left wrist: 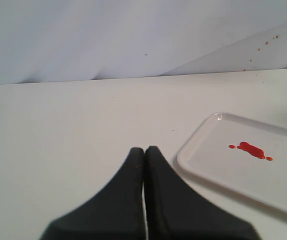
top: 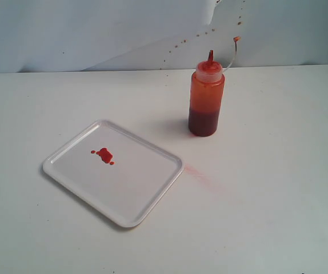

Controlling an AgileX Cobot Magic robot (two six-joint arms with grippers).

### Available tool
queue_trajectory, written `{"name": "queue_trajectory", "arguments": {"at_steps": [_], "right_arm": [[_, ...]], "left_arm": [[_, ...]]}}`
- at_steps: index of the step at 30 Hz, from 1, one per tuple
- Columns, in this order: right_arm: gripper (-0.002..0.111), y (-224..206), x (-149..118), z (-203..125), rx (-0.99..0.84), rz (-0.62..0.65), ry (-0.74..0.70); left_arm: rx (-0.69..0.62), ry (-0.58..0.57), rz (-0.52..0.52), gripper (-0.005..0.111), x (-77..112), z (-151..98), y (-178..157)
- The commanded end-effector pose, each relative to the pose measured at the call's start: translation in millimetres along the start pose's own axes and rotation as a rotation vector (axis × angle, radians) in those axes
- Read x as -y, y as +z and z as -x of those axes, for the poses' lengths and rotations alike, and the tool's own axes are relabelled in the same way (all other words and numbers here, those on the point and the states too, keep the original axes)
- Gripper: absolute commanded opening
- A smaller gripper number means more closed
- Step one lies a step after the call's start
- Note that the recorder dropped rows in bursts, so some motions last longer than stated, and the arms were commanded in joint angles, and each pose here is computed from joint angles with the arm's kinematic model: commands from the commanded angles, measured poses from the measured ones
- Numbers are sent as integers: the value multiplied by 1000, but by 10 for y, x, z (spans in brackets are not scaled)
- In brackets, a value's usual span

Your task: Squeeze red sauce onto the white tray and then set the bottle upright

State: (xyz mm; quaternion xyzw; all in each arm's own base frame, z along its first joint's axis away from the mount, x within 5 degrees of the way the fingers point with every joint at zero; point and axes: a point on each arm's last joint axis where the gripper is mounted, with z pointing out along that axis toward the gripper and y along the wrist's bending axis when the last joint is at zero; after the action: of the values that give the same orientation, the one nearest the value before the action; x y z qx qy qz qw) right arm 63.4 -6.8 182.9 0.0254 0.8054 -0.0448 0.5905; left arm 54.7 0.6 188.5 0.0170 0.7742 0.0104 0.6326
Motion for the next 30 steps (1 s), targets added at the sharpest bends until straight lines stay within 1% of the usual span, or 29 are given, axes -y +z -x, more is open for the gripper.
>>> {"name": "queue_trajectory", "arguments": {"at_steps": [1,10,21,27,30], "right_arm": [[0,0,7,-12,-2,-10,-21],[0,0,7,-12,-2,-10,-57],[0,-1,5,-14,-4,-8,-60],[0,-88,1,-22,55,-6,-60],[0,-97,-17,-25,63,24,-68]], "left_arm": [[3,-1,3,0,-1,-10,2],[3,-1,3,0,-1,-10,2],[3,-1,3,0,-1,-10,2],[3,-1,3,0,-1,-10,2],[3,-1,3,0,-1,-10,2]]}}
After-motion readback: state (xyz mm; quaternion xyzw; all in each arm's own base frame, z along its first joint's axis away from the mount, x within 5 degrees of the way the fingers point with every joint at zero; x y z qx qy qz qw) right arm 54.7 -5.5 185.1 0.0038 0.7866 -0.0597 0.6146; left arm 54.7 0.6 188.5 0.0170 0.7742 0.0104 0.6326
